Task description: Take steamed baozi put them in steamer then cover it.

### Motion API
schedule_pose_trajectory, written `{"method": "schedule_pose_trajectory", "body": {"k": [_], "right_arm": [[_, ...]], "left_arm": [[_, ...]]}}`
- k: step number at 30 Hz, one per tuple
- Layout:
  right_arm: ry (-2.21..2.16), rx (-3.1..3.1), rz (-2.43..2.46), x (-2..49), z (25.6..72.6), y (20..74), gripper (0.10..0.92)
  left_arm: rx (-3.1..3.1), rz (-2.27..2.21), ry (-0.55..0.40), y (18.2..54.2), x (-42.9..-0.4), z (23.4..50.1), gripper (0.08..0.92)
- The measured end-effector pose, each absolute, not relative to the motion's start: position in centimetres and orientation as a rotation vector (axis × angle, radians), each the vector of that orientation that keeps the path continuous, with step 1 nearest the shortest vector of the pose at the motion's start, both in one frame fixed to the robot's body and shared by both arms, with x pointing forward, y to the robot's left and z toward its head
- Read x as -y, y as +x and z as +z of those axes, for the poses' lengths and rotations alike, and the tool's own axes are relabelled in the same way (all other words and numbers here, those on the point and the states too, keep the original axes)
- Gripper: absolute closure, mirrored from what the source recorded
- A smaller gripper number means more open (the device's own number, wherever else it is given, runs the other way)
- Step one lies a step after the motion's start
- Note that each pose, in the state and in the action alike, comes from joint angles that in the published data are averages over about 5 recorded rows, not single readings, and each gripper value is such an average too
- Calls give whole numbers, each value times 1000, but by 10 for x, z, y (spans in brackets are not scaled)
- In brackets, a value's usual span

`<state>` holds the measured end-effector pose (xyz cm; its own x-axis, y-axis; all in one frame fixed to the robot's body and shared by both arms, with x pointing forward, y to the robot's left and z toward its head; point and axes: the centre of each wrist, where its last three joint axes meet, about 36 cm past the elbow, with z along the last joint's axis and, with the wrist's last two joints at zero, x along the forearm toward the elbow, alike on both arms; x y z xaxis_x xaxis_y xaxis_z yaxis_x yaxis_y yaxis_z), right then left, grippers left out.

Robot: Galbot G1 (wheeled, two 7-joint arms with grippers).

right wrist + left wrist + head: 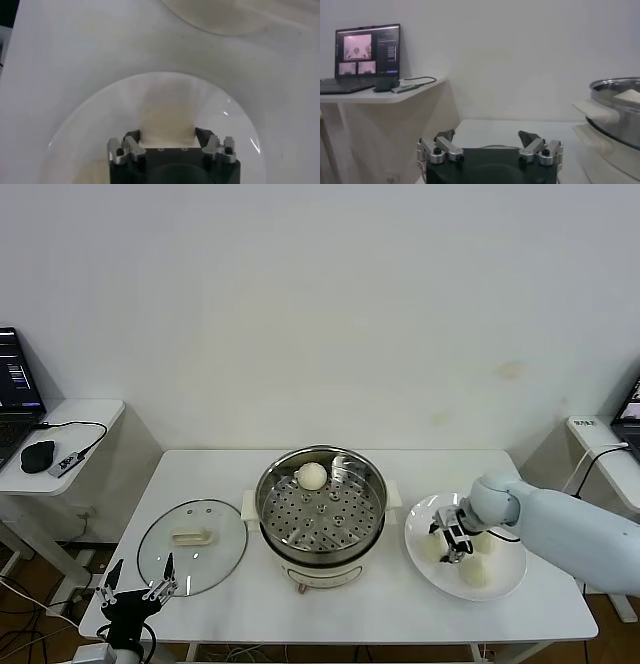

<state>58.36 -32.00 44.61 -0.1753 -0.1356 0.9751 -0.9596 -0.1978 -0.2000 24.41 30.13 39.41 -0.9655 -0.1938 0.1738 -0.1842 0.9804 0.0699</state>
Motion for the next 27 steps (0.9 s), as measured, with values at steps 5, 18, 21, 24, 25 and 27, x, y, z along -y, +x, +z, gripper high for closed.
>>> {"method": "schedule_pose_trajectory", "body": {"k": [5, 18, 21, 24, 25, 27], "right_arm": [[1360, 1331, 1450, 322, 453, 585, 427], [1320, 1381, 1477, 333, 529, 597, 421], [1312, 1410, 1502, 329, 558, 602, 420], [1310, 1442, 1532, 319, 590, 607, 420], [1311, 1451, 1543, 314, 601, 608, 419], [1318, 1470, 1563, 303, 621, 610, 418]], "left_arm": [[2949, -77, 283, 244, -300, 395, 177], [2967, -81, 261, 246, -298, 401, 177], [2972, -81, 250, 247, -297, 401, 177], [2977, -79, 240, 249, -295, 402, 177], [2980, -78, 237, 250, -295, 403, 177], [2985, -78, 232, 251, -295, 404, 177]]}}
